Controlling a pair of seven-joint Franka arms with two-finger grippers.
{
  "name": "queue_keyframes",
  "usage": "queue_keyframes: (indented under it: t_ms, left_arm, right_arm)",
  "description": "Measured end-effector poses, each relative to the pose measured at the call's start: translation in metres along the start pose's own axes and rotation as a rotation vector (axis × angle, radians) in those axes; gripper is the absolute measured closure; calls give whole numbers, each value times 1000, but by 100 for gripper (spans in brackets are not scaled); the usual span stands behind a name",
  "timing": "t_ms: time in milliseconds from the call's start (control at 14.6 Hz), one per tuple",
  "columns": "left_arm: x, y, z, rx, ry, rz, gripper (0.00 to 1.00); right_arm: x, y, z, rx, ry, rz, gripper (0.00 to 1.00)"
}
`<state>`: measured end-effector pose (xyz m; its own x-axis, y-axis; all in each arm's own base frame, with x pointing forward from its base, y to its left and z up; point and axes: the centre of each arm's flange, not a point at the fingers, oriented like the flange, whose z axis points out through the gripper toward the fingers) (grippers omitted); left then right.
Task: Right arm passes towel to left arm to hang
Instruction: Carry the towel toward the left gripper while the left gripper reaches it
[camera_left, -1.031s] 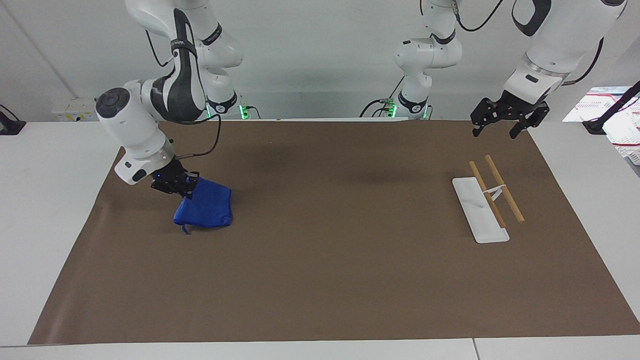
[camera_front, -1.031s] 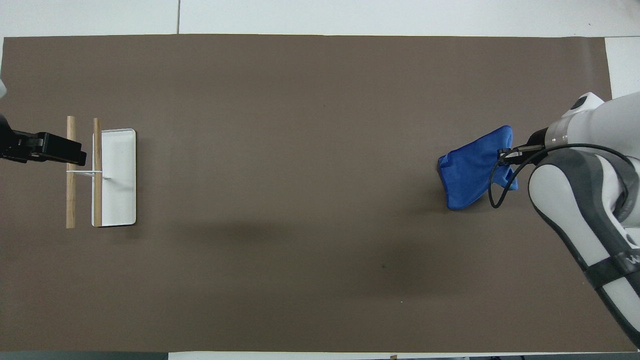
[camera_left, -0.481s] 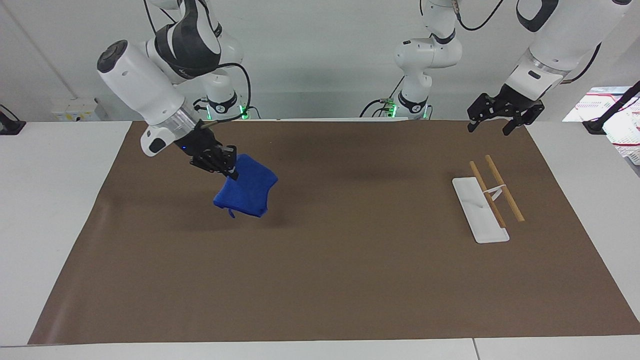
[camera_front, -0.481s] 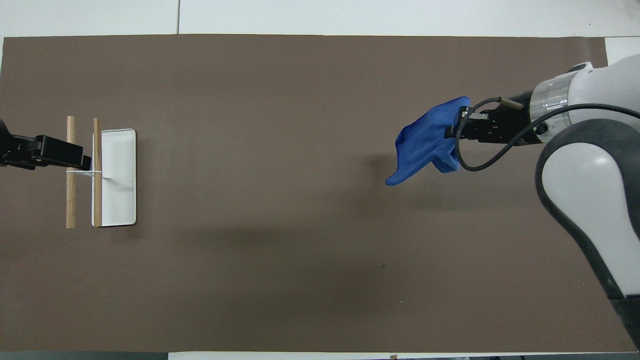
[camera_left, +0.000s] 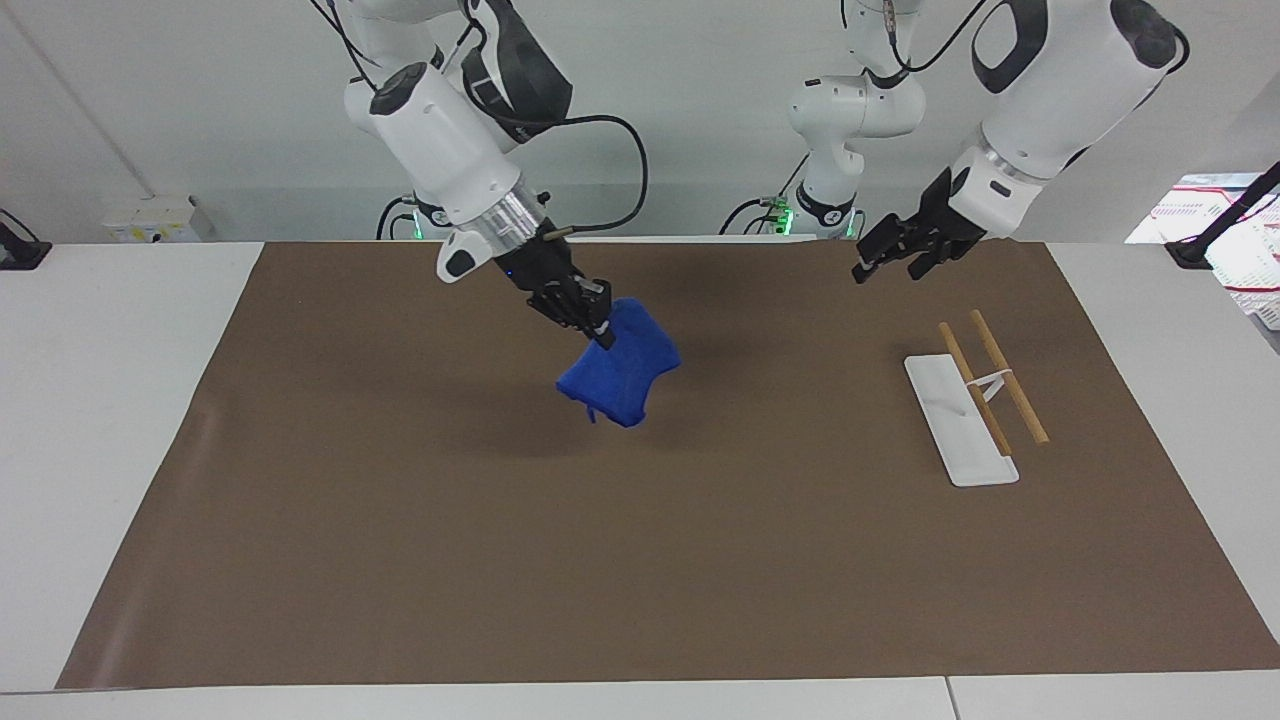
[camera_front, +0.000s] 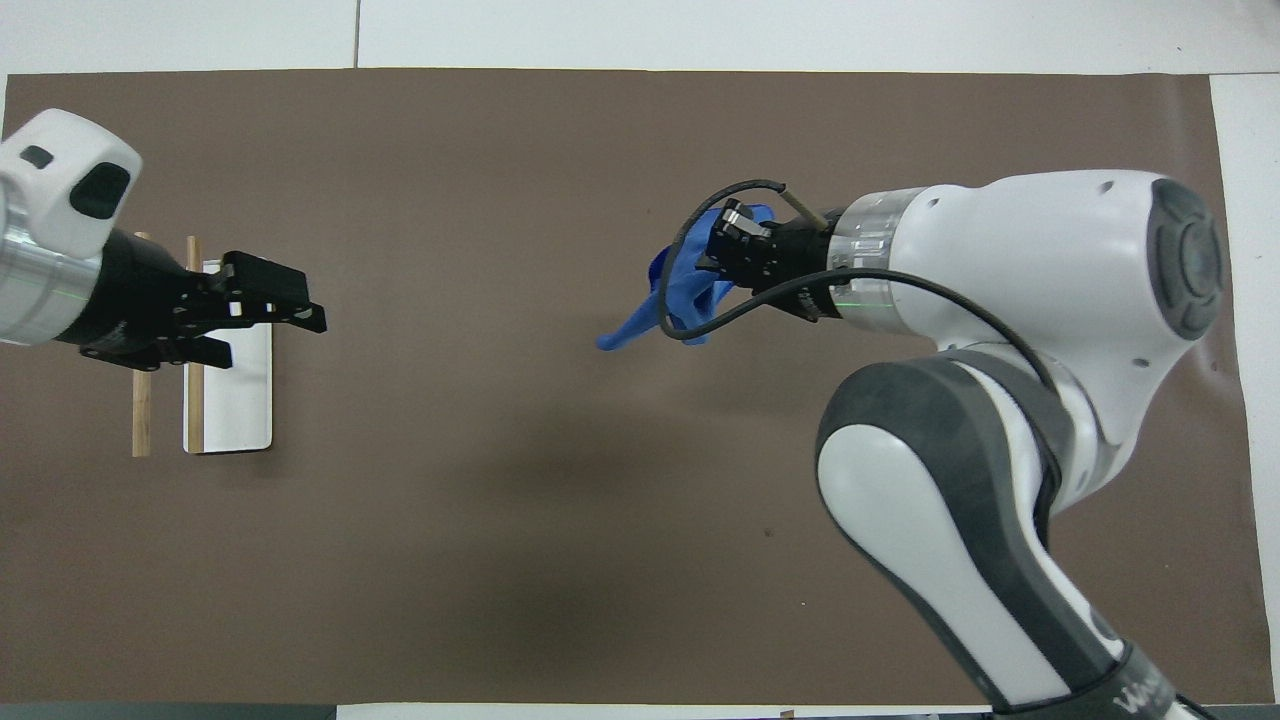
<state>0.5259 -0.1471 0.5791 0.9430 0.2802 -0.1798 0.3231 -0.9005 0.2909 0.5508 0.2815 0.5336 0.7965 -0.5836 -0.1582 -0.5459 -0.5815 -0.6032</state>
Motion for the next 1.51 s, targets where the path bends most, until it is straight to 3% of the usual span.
queue_keyframes:
  t_ms: [206,344,550,962,1168,1511]
  left_arm:
    - [0,16,28,-90,21,-305,0]
    - [-3,26,43,-143,15,-480,0]
    - [-12,36,59,-156,-12,-638,0]
    - [-12,46,83,-242,13,-862,0]
    - [-12,45,82,-247,8,-901,16]
    - [-9,42,81,-251,9,-916,77]
  right_arm:
    - [-32,-21,13,162,-31,245,93]
    - [-50,-29,20,230,-56,369,93]
    - [-68,-33,25,272,-108,483,93]
    - [-86,-39,30,331,-102,547,93]
    - [-85,-39,30,330,-100,549,93]
    - [-84,-39,31,330,-100,550,93]
